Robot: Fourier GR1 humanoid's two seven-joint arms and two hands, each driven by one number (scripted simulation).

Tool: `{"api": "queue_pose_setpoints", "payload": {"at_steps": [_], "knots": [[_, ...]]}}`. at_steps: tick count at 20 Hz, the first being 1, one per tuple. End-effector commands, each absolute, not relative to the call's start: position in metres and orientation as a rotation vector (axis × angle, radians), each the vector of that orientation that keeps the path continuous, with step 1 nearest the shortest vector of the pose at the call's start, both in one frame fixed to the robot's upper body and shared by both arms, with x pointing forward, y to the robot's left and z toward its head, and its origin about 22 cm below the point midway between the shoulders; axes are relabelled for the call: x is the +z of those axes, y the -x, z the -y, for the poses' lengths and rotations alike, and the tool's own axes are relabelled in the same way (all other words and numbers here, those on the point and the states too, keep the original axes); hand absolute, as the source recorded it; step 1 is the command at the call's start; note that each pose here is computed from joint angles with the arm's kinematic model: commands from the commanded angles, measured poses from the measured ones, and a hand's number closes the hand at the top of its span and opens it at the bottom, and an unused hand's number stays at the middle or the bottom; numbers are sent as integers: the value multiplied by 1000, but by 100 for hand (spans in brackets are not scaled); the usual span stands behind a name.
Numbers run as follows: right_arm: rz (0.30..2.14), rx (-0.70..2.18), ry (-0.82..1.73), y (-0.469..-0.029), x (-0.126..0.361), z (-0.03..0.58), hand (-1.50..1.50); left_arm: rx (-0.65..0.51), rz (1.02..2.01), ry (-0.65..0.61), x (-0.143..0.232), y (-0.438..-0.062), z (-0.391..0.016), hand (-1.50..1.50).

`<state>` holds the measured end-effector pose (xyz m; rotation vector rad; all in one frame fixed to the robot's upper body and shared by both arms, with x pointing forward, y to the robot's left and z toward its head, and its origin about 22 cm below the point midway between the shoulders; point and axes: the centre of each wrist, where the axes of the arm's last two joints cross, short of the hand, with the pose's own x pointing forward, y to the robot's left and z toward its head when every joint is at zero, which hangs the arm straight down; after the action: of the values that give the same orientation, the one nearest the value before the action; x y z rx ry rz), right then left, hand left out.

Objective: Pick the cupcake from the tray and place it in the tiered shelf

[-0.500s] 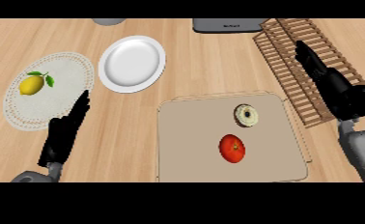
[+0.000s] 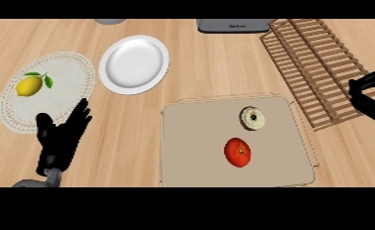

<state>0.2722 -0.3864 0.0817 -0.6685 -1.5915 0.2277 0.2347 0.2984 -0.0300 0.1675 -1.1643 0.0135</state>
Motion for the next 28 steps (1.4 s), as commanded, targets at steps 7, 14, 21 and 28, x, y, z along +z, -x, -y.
{"api": "queue_pose_setpoints", "payload": {"at_steps": [7, 14, 21, 28], "knots": [[1535, 301, 535, -221, 56, 393, -150, 55, 1102, -103, -29, -250, -303, 0], [1426, 486, 394, -197, 112, 363, -150, 69, 1106, -113, -26, -240, -306, 0], [1261, 575, 519, -213, 158, 292, -150, 21, 1128, -76, -19, -247, -291, 0], [1140, 539, 702, -243, 150, 240, -150, 28, 1123, -67, -21, -251, -290, 0]]}}
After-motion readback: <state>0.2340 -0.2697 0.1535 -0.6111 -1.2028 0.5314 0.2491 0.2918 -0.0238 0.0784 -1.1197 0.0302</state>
